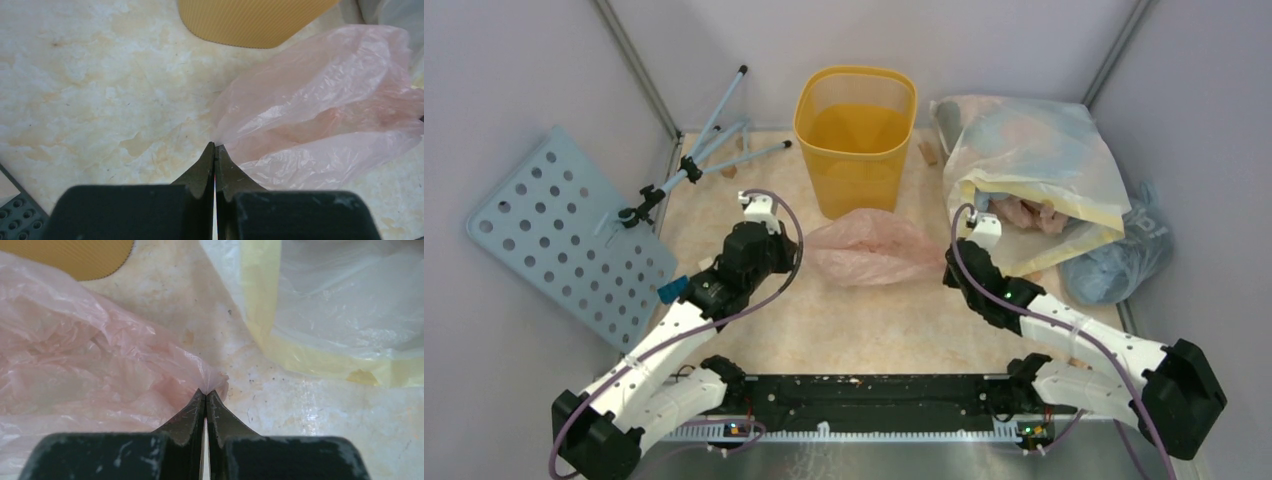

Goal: Put the trash bags into the trash bin

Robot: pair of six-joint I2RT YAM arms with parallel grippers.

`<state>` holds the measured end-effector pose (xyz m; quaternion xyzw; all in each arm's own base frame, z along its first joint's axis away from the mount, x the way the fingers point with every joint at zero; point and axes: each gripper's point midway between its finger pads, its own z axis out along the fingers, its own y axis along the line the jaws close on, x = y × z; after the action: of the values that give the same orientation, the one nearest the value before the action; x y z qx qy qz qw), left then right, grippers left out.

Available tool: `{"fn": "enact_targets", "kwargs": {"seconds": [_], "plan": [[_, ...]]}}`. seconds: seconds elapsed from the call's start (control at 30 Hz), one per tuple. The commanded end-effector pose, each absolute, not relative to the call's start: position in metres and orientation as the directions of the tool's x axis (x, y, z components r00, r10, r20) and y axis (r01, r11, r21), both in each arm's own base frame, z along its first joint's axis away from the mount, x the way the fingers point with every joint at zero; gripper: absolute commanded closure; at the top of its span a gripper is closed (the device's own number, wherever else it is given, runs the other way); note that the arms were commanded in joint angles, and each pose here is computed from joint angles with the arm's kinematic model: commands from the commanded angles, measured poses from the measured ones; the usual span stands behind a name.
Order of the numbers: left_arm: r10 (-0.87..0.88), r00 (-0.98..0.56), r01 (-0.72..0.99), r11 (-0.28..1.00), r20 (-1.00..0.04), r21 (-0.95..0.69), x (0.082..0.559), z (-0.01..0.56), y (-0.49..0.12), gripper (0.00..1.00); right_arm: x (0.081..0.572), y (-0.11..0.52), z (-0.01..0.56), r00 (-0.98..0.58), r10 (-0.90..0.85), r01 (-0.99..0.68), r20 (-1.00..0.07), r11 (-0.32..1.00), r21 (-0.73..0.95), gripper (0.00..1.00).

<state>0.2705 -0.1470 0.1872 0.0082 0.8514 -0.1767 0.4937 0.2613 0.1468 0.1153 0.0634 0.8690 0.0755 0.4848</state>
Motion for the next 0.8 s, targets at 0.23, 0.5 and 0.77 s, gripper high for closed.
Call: {"fn": "enact_targets", "kwargs": {"seconds": [0.23,0.5,0.77], "plan": [[-0.243,-0.486,0.141,0.926,-0.839,-0.350,0.276,0.173,-0.137,1.00,0.261,0.114,0.121,-0.459,0.349,0.206,-0.817,0.936,0.285,1.00],[-0.125,-0.525,0.591,0.658,-0.842,-0.466,0.241,0.202,-0.218,0.94,0.250,0.198,0.147,-0.539,0.171,-0.305,-0.825,0.873,0.381,1.00],[-0.099,-0.601,0.660,0.498,-0.793,-0.562,0.231,0.211,-0.249,0.95,0.235,0.248,0.169,-0.607,0.116,-0.488,-0.786,0.725,0.485,1.00]]}}
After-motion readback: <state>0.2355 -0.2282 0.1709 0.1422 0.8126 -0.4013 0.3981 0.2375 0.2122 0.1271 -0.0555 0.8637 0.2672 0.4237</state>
